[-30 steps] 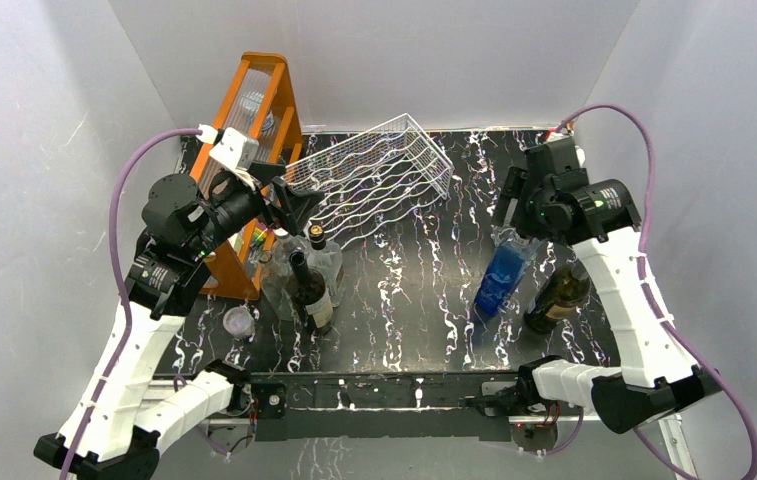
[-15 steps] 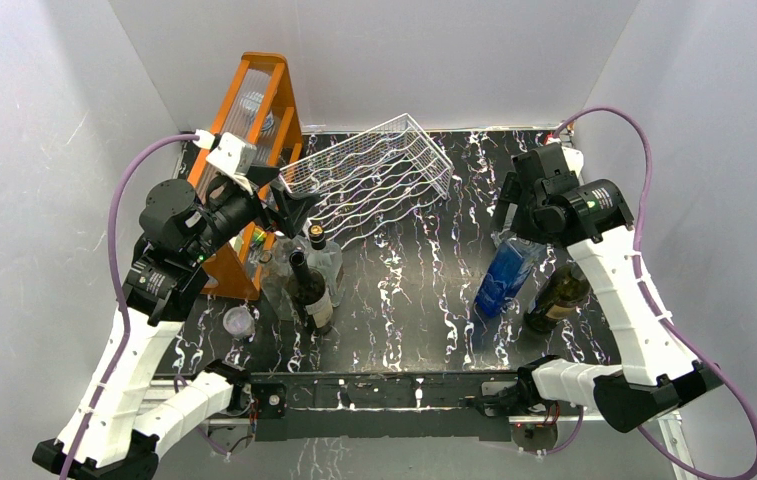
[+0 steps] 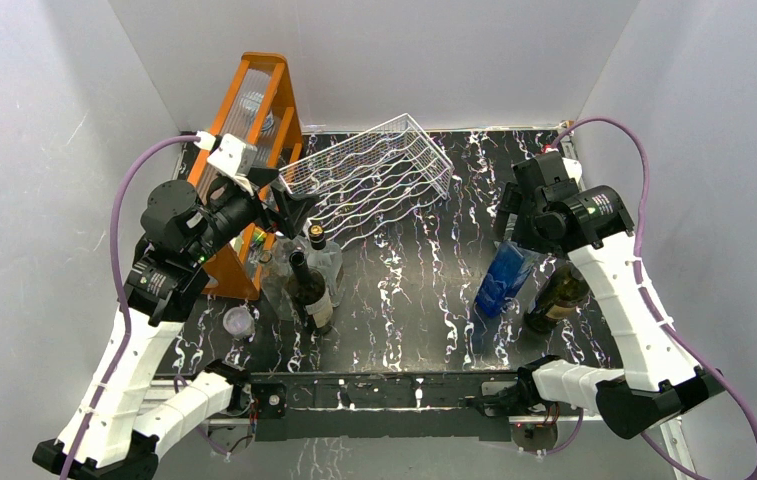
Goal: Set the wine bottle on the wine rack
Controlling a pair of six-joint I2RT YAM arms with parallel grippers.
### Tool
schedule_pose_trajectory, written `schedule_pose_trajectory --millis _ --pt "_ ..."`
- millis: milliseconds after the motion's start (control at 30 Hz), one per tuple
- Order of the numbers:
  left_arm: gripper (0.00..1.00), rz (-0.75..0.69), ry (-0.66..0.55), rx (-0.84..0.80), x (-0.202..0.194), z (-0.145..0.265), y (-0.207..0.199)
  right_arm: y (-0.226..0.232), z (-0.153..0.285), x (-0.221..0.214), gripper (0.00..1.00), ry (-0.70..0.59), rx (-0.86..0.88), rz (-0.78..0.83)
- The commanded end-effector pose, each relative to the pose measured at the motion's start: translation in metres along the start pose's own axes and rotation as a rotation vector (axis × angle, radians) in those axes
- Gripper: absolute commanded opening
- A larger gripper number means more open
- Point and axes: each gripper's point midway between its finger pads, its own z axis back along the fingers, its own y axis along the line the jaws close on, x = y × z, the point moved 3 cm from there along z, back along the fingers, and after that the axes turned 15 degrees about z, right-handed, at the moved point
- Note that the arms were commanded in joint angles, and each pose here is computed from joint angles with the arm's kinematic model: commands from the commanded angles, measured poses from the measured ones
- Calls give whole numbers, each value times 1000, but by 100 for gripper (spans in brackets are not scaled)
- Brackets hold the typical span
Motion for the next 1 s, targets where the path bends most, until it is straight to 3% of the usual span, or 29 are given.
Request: schedule_pose_trajectory --millis 0,333,467,700,833,967 --pt "98 -18 -28 -9 7 5 -4 4 6 6 96 -26 33 -26" --pt "98 -19 -25 -16 7 6 -5 7 5 10 71 -9 34 -14" --pt "98 -18 -23 -26 8 5 -7 20 8 24 67 -36 116 37" --pt "98 -11 -8 -35 6 1 -7 59 9 40 66 -51 377 255" --pt "98 -8 -8 -35 7 0 -7 64 0 39 71 -33 409 365" --pt "98 -5 -5 -34 7 -2 -7 66 -9 33 82 -8 328 422"
